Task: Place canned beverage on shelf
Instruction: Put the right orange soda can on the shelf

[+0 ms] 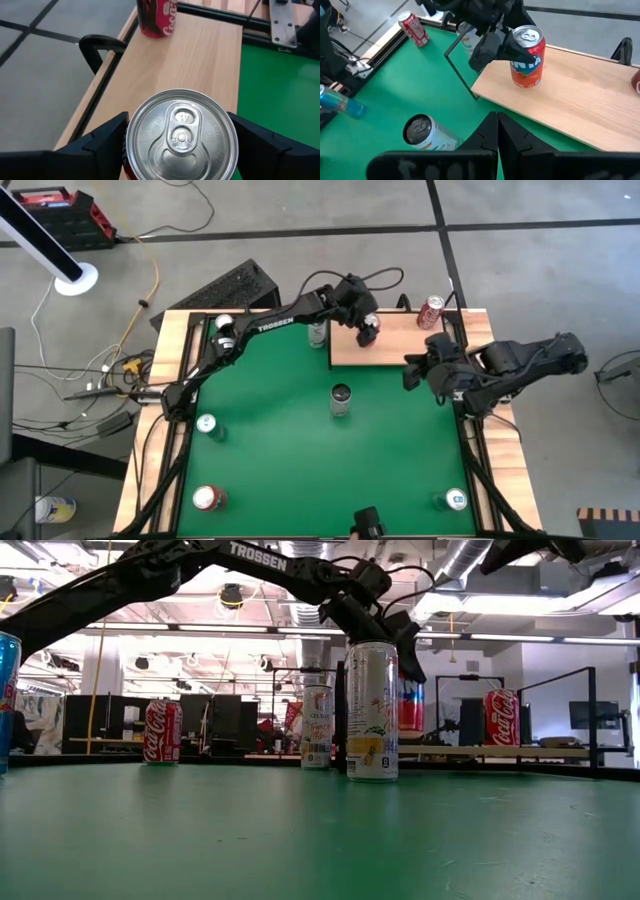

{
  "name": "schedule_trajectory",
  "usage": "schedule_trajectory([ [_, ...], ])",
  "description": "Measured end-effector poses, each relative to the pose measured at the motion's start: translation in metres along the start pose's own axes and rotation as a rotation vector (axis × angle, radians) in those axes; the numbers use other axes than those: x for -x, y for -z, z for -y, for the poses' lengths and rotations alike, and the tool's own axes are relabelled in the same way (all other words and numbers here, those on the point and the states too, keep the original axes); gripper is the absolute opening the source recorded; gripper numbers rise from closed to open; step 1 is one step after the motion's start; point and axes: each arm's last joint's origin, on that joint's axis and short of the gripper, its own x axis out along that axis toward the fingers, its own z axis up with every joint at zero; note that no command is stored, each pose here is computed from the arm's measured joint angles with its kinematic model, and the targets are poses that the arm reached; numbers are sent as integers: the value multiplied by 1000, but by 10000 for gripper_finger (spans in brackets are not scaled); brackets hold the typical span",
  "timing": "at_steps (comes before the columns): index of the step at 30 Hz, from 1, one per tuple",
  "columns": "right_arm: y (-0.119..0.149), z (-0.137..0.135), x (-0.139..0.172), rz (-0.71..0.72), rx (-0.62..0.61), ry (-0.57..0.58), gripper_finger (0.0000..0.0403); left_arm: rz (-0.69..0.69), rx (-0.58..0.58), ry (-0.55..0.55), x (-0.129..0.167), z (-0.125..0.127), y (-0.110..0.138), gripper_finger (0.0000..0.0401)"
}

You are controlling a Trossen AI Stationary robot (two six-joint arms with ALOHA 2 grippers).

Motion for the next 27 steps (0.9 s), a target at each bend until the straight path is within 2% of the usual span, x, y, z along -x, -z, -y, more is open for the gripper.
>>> schedule_trajectory([
  [3, 0, 0, 0, -2, 3, 0, 26, 3, -1, -8, 0, 1, 0, 275],
  [10, 0, 0, 0, -2, 15, -2, 26, 11, -22, -42, 0, 4, -2, 323],
  [27, 0, 0, 0, -7, 55, 0, 26, 36, -45, -40, 1, 8, -5, 328],
])
